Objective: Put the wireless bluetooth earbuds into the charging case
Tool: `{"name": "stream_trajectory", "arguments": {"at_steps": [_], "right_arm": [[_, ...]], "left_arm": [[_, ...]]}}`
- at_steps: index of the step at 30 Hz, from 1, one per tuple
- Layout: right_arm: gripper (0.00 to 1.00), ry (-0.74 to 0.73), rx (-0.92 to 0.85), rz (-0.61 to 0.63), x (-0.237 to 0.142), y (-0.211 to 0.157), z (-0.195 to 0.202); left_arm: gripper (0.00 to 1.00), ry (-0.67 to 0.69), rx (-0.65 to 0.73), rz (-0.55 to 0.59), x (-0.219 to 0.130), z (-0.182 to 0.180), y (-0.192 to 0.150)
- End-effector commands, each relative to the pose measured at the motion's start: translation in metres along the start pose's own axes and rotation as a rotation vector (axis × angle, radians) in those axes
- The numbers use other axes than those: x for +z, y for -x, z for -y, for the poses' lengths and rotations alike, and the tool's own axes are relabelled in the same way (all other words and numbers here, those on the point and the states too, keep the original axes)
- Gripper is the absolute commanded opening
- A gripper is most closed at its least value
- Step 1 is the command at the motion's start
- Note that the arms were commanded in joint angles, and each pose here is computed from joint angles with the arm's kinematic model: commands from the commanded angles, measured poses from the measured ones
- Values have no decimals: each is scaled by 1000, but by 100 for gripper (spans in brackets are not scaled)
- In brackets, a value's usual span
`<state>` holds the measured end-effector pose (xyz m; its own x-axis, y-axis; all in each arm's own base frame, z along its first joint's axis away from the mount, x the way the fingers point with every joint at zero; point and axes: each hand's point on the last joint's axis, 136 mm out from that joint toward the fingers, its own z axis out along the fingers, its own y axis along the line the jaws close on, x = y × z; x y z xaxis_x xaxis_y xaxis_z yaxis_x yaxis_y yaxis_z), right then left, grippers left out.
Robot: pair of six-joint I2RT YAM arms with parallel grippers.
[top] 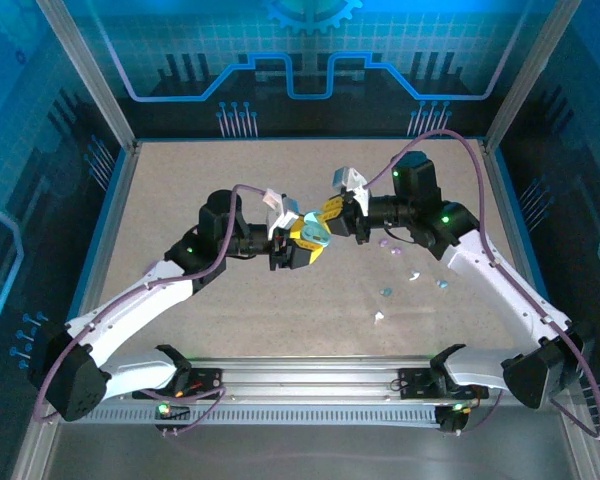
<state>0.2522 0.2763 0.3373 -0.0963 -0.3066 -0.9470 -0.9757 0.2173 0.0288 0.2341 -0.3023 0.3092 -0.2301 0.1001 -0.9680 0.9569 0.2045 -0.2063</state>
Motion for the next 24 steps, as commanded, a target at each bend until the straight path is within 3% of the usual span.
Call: {"name": "stream_trajectory", "arguments": {"at_steps": [1,7,13,20,24], "right_arm": [[16,16,-26,18,-2,6,-8],[19,18,-16,10,-2,5,-8],[28,1,4,5,-4,6,-7],[54,-88,108,69,-24,32,1],[66,-277,274,119,-54,43,23]], "left_arm": [[48,-20,19,5,0,4,2],[40,-14,21,20,-1,4,5],[38,-11,12,32,0,3,4],[36,36,14,62,-2,-4,1],[35,96,14,113,-4,-14,-2]]}}
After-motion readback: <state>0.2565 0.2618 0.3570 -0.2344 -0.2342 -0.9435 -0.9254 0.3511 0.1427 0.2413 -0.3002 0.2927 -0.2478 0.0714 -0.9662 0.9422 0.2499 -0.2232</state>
